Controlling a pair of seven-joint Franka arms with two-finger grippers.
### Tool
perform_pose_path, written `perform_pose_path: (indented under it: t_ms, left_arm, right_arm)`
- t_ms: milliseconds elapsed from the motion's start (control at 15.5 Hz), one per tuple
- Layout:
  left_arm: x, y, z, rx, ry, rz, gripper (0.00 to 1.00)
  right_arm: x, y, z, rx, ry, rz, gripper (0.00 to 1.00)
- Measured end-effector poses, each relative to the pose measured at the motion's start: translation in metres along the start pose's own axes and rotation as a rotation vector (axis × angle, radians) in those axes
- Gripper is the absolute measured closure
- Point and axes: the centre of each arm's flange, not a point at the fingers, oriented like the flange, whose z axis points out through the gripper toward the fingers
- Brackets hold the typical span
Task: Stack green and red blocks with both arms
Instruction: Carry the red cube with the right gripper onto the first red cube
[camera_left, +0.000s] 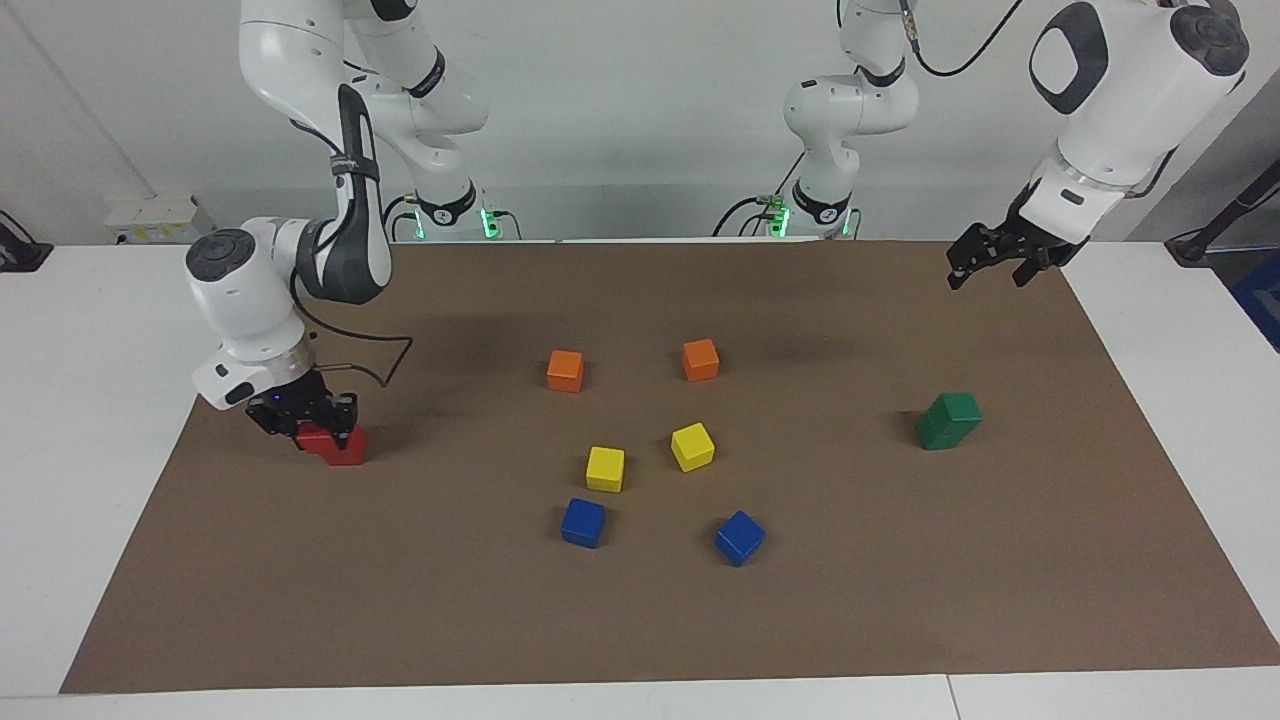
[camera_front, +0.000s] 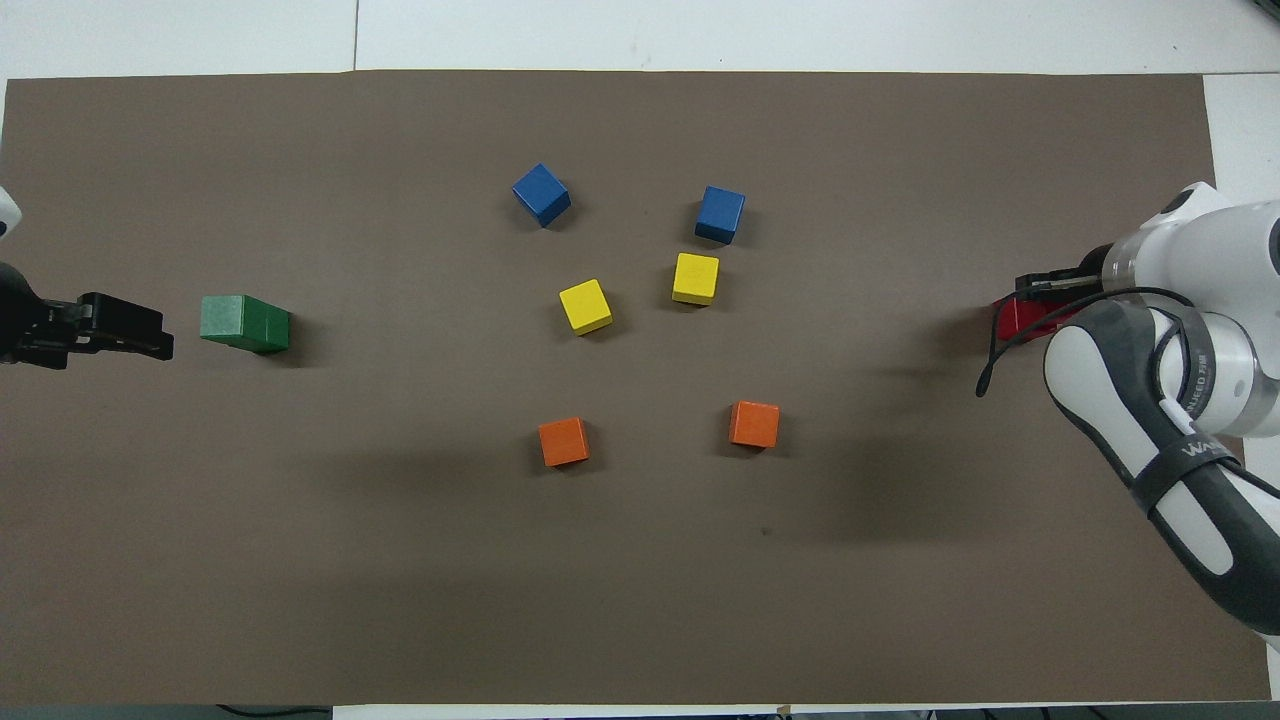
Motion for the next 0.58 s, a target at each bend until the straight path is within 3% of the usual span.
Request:
perform_pose_path:
  t_ms: [386,451,580]
  left_arm:
    - [0.0,0.0,0.0,0.0,0.0,0.0,0.0]
    - [0.0,0.0,0.0,0.0,0.0,0.0,0.0]
    - [0.0,0.0,0.0,0.0,0.0,0.0,0.0]
  right_arm:
    - [-0.0018,-0.0001,0.0022,0.001,-0.005,0.005,0.45]
    - [-0.0018,-0.0001,0.0022,0.002,-0.005,0.005,0.41]
    - [-0.0017,-0.0001,0.0021,0.002,-0.004,0.005,0.22]
